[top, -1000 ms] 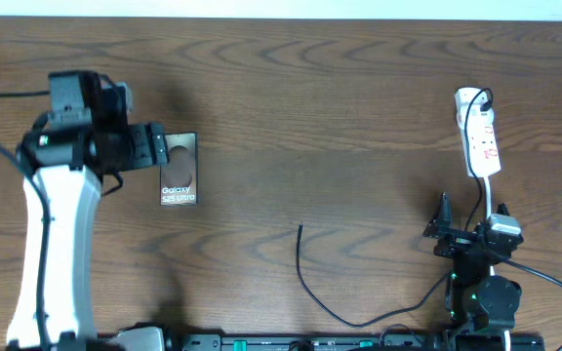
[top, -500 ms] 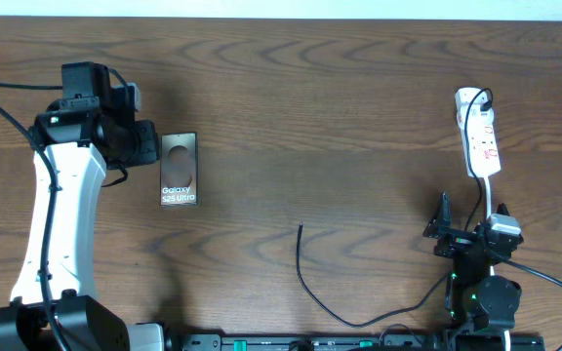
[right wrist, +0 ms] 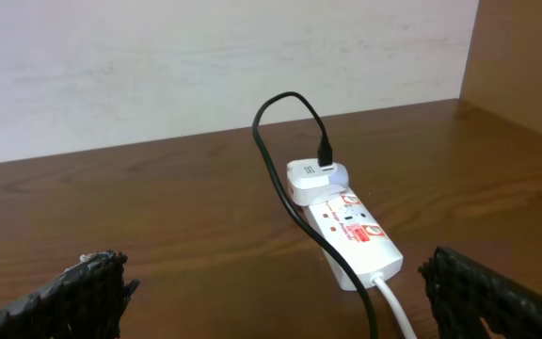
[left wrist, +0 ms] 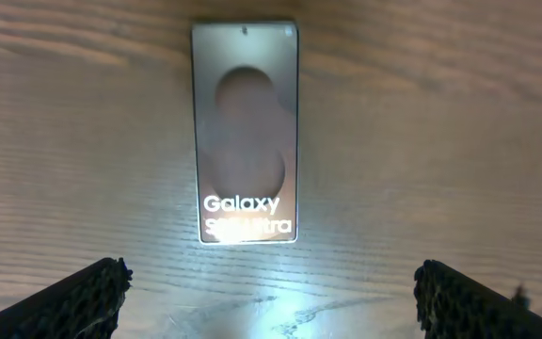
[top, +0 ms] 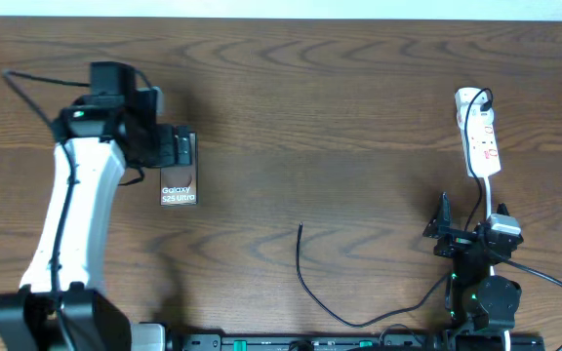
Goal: Plug charger to phone and switch on socket
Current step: 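Move the left gripper forward over the Galaxy phone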
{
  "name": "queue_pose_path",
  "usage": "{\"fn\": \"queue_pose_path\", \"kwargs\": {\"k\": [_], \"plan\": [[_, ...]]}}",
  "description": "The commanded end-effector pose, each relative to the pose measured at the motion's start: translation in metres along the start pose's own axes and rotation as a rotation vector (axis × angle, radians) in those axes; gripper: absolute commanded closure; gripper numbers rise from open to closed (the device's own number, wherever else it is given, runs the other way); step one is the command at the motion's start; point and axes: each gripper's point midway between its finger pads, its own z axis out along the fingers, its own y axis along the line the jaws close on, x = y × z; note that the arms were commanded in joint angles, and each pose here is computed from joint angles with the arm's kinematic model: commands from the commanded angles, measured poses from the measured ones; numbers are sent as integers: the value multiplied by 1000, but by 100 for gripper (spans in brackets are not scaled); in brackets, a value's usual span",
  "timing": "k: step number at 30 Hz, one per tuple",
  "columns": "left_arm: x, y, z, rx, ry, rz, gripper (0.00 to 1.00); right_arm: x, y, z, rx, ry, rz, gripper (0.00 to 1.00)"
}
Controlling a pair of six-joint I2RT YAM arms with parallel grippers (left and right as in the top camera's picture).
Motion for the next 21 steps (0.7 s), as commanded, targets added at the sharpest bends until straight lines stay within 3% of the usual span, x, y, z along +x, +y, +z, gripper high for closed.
{"fn": "queue_pose_path", "kwargs": {"k": [1,21], "plan": [[-1,11,21,-61,75,-40,2,0,-1,0,2,0,-12,1],[12,19,99,-79,298,-54,2,0,-1,0,1,0,-12,1]]}}
